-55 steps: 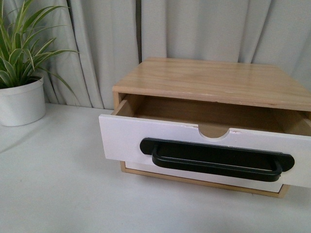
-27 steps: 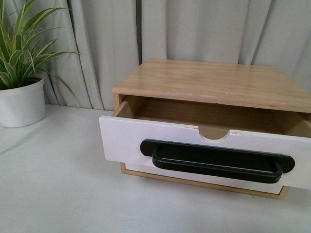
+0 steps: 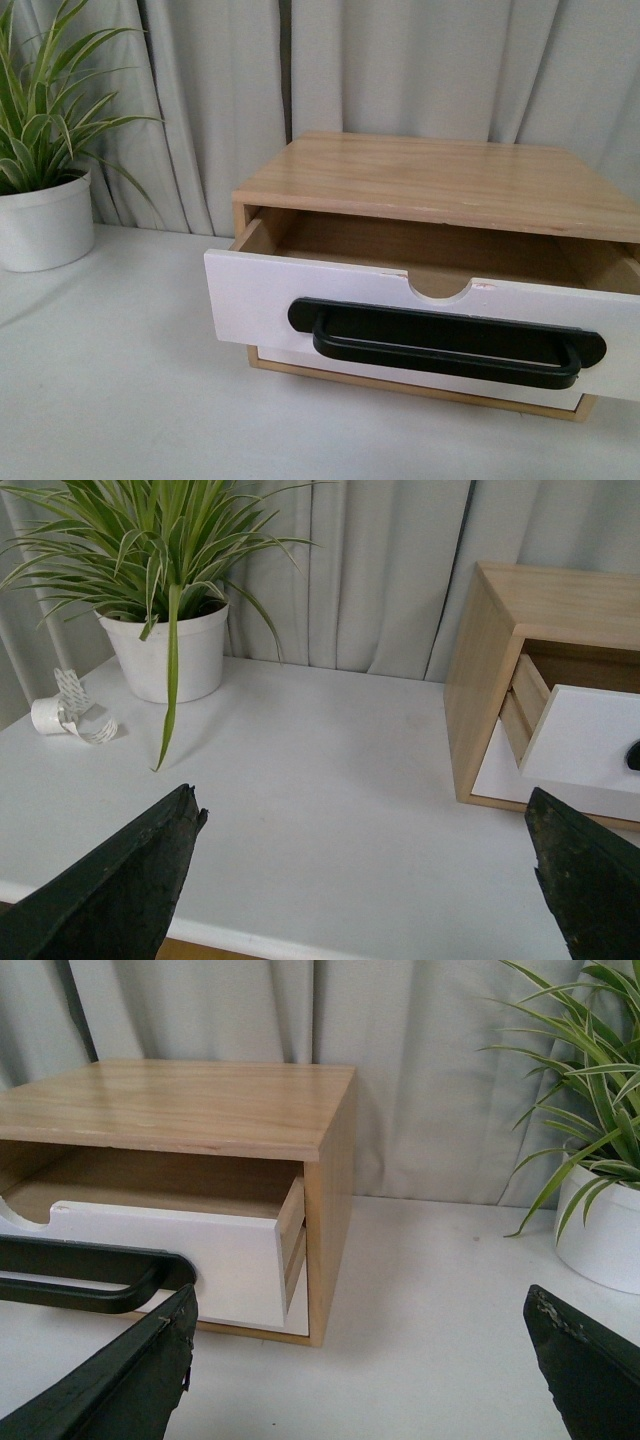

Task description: Pull drawer

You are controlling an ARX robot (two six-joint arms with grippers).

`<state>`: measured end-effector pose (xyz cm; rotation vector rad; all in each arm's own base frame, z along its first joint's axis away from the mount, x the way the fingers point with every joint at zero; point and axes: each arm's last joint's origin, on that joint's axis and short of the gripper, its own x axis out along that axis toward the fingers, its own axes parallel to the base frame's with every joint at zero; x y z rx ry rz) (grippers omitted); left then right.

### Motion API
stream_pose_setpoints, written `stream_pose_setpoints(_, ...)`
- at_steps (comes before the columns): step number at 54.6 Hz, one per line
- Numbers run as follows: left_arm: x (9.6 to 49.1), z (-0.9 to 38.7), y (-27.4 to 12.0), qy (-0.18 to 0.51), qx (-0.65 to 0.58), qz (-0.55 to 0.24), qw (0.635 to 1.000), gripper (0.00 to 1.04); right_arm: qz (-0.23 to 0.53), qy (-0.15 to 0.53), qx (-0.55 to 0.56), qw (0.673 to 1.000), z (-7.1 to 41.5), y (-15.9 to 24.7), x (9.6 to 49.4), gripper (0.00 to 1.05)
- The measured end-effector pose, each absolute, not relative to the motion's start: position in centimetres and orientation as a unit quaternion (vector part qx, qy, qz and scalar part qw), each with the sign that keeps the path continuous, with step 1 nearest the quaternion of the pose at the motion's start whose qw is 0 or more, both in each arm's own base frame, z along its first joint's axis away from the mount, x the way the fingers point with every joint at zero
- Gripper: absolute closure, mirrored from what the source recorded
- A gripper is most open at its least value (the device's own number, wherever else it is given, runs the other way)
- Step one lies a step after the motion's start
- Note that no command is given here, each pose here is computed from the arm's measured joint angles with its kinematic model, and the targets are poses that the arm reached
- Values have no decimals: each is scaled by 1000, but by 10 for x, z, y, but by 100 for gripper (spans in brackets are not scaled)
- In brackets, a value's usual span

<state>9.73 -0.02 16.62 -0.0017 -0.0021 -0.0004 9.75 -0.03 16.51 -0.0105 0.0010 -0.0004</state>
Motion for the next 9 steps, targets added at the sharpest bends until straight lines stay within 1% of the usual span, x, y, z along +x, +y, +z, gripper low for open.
stream_pose_setpoints(9, 97, 166, 0, -1, -1, 0, 1000, 6, 0, 0, -5, 1000, 165, 0, 98, 9)
